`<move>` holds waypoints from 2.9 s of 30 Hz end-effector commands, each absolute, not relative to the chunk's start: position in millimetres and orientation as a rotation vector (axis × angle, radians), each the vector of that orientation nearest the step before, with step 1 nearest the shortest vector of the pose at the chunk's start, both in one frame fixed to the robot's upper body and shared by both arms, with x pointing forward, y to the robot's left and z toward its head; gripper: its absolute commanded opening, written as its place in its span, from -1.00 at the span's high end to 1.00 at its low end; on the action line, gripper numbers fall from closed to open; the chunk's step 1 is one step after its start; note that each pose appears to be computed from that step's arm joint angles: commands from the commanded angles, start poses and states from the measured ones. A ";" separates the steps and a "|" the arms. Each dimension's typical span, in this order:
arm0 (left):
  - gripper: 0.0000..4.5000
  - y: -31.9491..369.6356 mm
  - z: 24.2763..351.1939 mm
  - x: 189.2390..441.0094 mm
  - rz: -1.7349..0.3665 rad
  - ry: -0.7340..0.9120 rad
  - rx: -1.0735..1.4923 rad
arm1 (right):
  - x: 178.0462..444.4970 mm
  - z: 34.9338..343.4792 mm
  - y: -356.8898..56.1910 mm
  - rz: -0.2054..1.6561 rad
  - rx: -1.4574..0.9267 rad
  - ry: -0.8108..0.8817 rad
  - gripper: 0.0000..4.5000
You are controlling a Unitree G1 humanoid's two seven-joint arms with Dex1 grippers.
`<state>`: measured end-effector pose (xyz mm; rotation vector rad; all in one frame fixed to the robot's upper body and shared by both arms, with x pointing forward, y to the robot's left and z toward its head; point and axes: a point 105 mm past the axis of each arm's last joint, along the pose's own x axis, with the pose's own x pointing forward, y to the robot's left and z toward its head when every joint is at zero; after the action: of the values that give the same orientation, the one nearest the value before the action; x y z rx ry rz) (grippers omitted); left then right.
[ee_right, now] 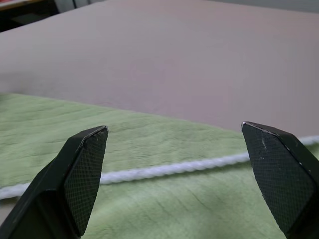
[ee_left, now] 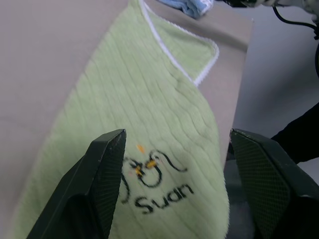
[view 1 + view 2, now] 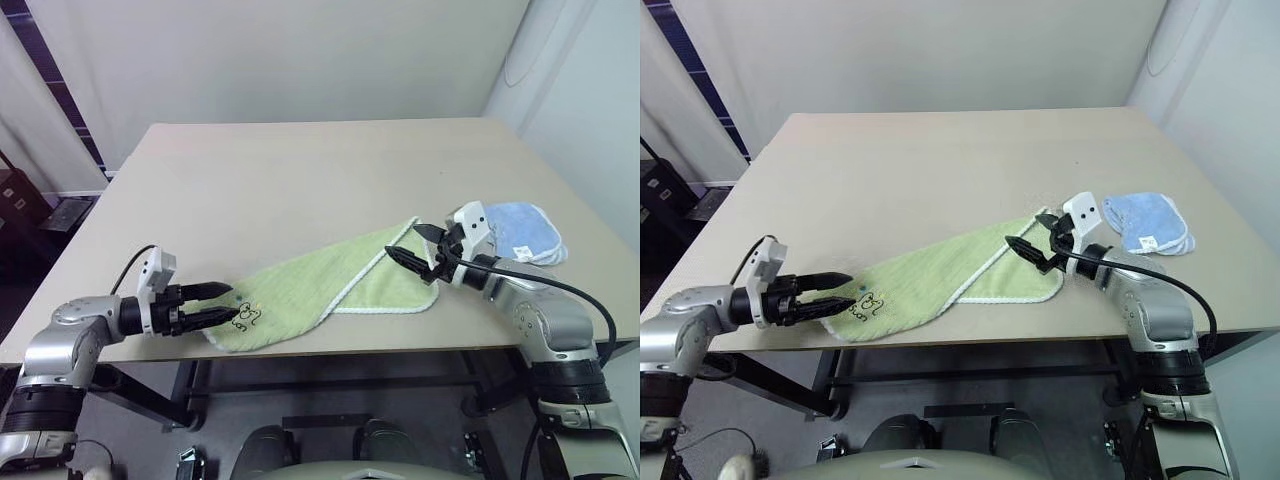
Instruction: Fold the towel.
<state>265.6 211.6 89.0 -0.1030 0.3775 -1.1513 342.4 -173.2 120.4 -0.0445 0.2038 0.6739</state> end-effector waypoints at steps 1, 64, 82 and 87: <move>-0.57 207.1 97.6 272.5 -1.174 0.336 -0.052 | 351.4 137.7 -176.3 0.657 -0.059 0.149 -0.99; -0.57 210.7 103.4 265.1 -0.981 0.211 -0.058 | 455.9 79.2 -181.4 0.159 0.036 0.416 -0.92; -0.57 210.7 107.6 266.4 -0.970 0.202 -0.054 | 453.3 72.3 -183.4 0.142 0.026 0.444 0.99; -0.57 203.8 109.2 279.3 -0.983 0.179 -0.056 | 467.3 116.5 -184.9 0.178 0.080 0.323 0.99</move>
<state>274.0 207.9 101.5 -0.0822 0.2180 -0.9683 451.2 -184.3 70.5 0.0588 0.4548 0.1661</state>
